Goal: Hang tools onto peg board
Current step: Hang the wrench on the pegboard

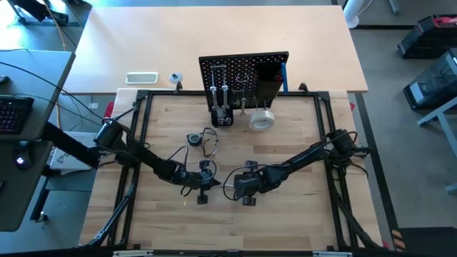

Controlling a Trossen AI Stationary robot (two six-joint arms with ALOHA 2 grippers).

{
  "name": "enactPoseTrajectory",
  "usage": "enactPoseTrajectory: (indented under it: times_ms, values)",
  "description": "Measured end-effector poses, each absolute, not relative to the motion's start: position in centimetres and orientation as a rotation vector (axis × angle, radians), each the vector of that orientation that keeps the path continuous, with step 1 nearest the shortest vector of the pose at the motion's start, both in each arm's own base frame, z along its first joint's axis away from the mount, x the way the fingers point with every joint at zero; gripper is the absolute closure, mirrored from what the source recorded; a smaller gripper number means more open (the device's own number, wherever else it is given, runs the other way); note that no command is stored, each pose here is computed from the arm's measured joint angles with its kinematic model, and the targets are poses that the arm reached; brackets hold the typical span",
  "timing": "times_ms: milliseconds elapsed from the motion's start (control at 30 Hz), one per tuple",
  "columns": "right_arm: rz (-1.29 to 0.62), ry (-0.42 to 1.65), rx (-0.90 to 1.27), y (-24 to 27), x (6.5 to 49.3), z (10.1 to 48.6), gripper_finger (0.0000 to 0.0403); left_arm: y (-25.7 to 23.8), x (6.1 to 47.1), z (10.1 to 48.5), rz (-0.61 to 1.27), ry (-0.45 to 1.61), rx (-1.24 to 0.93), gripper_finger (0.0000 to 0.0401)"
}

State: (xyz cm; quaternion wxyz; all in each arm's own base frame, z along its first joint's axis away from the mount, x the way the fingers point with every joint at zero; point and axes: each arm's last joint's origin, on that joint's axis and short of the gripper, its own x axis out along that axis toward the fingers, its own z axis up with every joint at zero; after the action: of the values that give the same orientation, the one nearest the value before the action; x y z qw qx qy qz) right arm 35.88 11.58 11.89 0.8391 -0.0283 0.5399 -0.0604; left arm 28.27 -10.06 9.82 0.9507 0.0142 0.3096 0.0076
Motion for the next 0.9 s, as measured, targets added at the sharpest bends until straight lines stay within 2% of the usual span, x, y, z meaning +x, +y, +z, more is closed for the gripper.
enactPoseTrajectory:
  times_ms: [467,900]
  values:
    - [-0.061,1.061,-0.081,12.4,34.9,15.9,0.031,-10.1,28.4,7.9,0.03,0.676,0.019,0.0401]
    - [0.004,1.035,-0.106,11.7,35.6,16.0,0.031,-10.0,28.4,7.9,0.029,0.677,0.024,0.0401]
